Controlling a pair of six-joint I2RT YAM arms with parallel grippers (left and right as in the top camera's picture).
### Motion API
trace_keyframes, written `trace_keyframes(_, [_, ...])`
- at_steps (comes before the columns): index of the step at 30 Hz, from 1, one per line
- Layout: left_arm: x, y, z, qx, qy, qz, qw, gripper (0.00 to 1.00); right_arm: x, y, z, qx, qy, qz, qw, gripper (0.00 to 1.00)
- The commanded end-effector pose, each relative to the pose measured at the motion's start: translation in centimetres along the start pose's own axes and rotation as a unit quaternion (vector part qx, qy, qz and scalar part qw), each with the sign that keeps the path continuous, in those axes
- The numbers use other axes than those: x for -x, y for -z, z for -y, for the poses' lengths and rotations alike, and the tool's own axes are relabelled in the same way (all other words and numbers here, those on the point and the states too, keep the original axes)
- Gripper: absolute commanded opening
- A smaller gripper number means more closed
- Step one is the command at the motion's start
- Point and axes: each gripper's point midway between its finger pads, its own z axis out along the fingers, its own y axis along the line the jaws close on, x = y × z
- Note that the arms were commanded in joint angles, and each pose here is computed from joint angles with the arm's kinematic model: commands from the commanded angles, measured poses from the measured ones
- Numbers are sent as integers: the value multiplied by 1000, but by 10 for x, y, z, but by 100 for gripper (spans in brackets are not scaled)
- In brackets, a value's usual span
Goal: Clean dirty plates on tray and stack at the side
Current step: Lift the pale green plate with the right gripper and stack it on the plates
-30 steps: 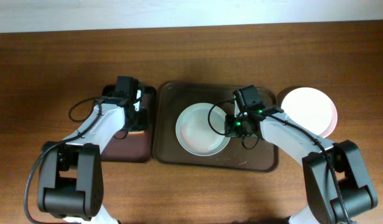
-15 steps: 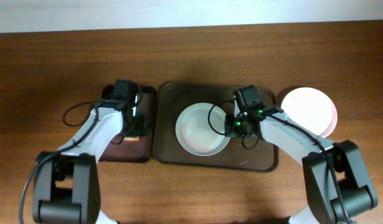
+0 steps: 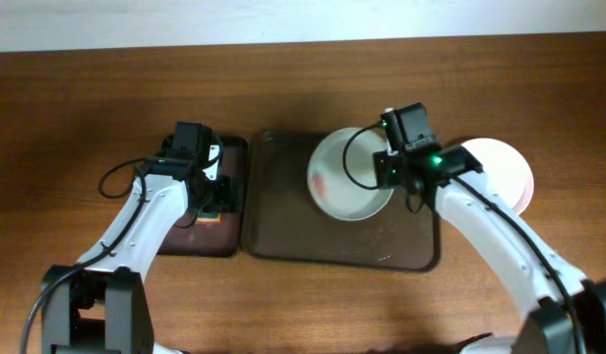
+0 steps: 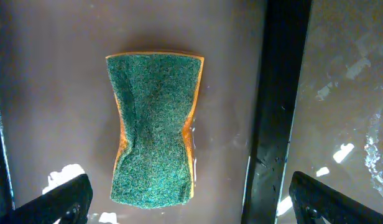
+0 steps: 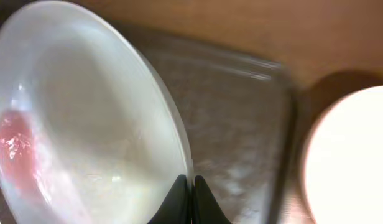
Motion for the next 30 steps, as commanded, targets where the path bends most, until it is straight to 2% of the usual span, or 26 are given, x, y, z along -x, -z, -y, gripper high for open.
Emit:
trace_keyframes(1, [7,7,1,-7,4,14,1000,99,26,39,35,-121,36,66,990,4])
trace_keyframes(5, [8,7,1,-7,4,15,1000,100,35,68,40,-231,85,105,963,4])
trace_keyframes(10, [8,7,1,-7,4,15,1000,100,43,98,4,-281,133,162,936,4])
trace_keyframes(16, [8,7,1,-7,4,15,1000,99,47,131,-16,-337,148,220,904,4])
trace_keyframes(27, [8,7,1,-7,4,15,1000,99,52,133,-16,-333,117,237,905,4])
trace_keyframes(28, [8,7,1,-7,4,15,1000,99,53,130,-11,-328,93,238,909,4])
trace_keyframes(30, [8,7,1,-7,4,15,1000,99,51,103,-2,-262,44,209,941,4])
